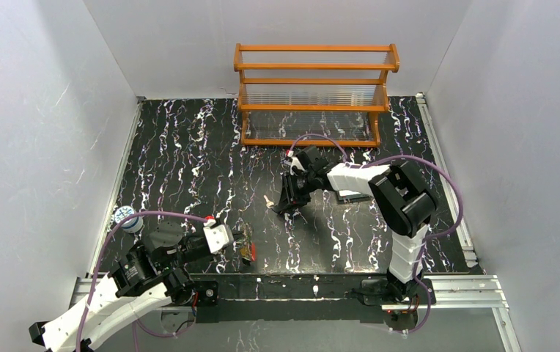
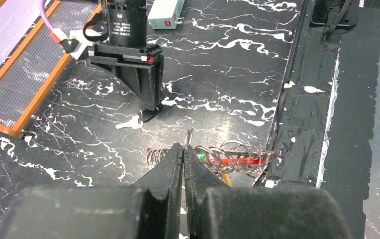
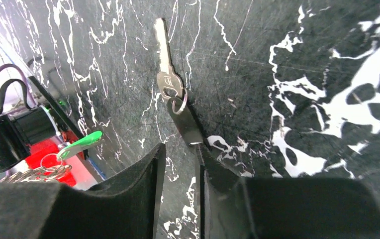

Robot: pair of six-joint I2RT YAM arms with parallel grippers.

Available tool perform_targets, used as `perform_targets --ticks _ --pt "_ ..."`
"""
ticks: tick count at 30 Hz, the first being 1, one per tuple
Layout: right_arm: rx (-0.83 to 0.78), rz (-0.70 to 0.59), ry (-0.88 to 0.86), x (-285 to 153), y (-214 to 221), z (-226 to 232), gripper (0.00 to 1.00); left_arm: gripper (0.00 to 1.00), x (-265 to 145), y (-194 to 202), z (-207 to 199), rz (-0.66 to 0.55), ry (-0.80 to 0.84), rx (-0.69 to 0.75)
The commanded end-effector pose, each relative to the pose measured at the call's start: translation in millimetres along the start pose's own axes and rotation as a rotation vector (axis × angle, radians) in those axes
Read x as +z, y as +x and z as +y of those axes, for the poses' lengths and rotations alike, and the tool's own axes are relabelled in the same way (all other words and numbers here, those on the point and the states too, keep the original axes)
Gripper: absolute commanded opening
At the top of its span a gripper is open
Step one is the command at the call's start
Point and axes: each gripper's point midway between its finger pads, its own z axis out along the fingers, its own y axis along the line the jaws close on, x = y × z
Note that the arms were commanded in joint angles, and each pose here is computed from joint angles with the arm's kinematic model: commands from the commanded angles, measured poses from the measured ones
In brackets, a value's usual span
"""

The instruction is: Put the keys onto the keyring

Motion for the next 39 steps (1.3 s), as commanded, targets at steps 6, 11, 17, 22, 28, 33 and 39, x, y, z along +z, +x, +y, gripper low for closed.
perform_targets --ticks 6,11,17,22,28,33,39 --pt "0.022 0.009 -0.093 12 -11 15 0.36 0.0 2 -6 -2 -0.024 0.018 0.015" --pt "0.024 0.008 -0.092 15 -16 16 0.35 0.0 2 -5 -2 -0.022 0.018 0.015" --pt "-0.013 -0.043 -0.047 6 -27 16 0.35 0.0 2 -6 -2 -0.023 0.02 0.015" --pt "-0.066 -0.098 0.03 -4 -43 15 0.35 0.0 2 -6 -2 -0.023 0.019 0.016" --pt "-0.146 -0.118 0.143 -3 -54 15 0.39 0.0 3 -5 -2 -0.021 0.019 0.016" --pt "-0.197 -0.1 0.199 7 -51 17 0.43 0.0 3 -6 -2 -0.022 0.021 0.016" --pt "-0.219 -0.09 0.228 15 -56 11 0.49 0.0 2 -6 -3 -0.023 0.022 0.017"
